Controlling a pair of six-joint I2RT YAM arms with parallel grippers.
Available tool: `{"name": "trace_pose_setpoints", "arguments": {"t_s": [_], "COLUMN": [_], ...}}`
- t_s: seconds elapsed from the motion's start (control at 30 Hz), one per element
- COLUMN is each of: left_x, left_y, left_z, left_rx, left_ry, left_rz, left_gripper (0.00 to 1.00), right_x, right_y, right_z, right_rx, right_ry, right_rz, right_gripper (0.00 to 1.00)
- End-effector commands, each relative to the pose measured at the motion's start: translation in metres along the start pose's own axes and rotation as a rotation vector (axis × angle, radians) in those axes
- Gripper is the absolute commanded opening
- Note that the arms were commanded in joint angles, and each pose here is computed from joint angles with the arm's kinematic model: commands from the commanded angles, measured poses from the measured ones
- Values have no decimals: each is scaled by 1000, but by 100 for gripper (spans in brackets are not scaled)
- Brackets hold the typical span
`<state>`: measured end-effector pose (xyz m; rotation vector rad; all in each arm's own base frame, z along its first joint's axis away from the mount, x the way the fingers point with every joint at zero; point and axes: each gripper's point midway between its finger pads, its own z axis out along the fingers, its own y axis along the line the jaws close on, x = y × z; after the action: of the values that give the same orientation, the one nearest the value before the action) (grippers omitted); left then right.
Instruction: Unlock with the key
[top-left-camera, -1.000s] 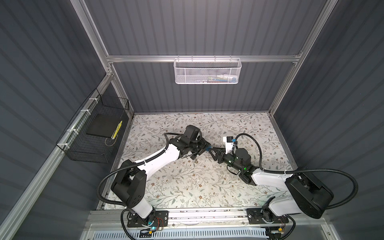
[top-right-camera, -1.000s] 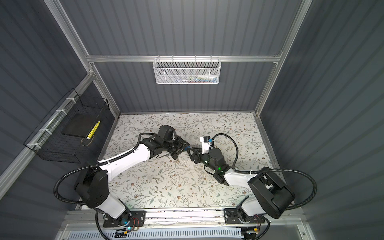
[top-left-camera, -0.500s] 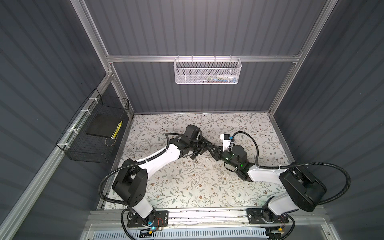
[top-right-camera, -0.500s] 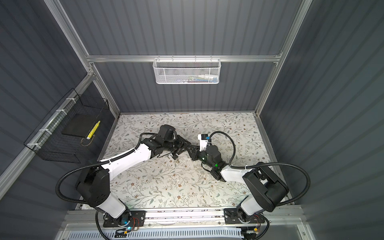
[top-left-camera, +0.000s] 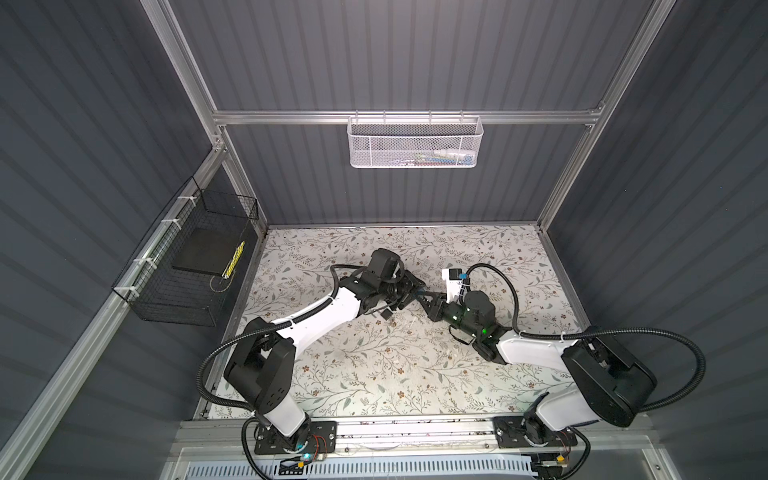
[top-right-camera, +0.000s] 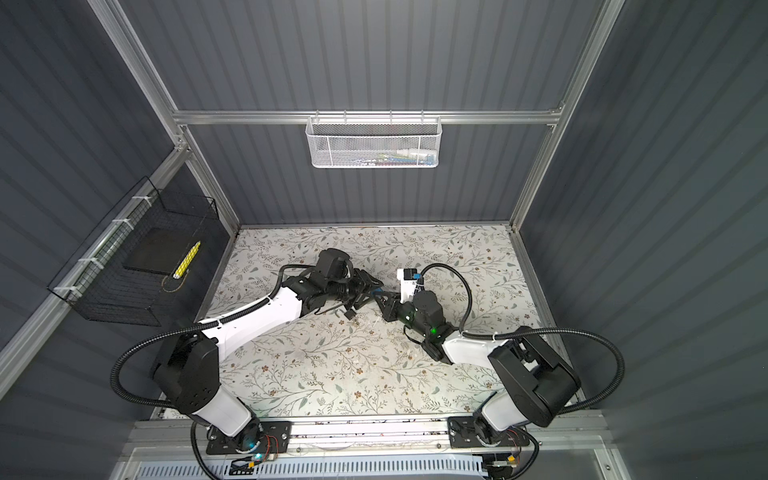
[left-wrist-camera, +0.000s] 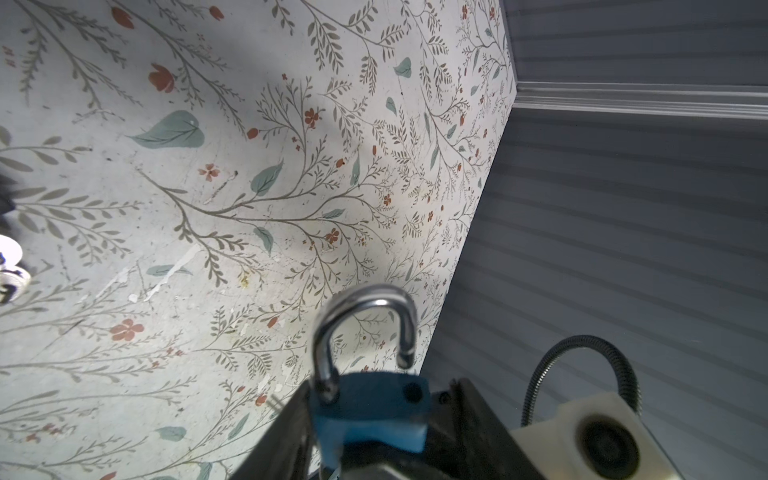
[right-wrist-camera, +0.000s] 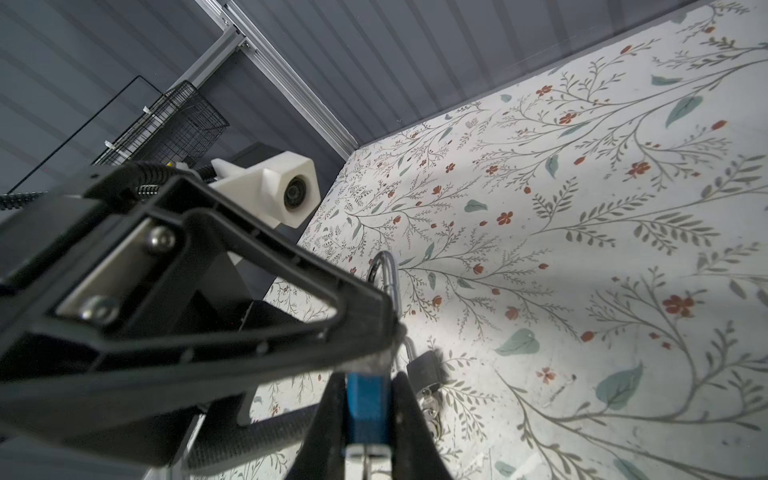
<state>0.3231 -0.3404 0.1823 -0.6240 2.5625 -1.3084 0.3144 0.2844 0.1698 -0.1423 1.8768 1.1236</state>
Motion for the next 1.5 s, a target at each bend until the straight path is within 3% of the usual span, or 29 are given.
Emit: {"name": "trace_pose_setpoints", "arguments": {"t_s": [0.0, 0.33, 0.5, 0.97, 1.1, 1.47], "left_x": [-6, -22, -15, 17, 29, 38], "left_y": [-15, -17, -31, -49, -52, -43], "left_z": [-17, -56, -65, -37, -31, -25], "left_rx": [58, 22, 67, 129, 109, 61], "left_ry": [-23, -74, -6, 226, 277, 297], "left_rz": [46, 228, 332, 459, 499, 540], "left_gripper": [57, 55, 55, 54, 49, 38], "right_x": [-6, -10, -24, -20, -21, -25], "right_y": [12, 21, 21, 28, 32, 39], "right_z": [-9, -40, -61, -86, -86, -86], "right_rx": [-42, -97, -113, -189, -206, -236], "right_ry": [-10, 57, 77, 133, 136, 140], "right_rz": [-10, -20, -24, -8, -18, -33], "right_gripper": [0, 0, 0, 1, 1, 1]}}
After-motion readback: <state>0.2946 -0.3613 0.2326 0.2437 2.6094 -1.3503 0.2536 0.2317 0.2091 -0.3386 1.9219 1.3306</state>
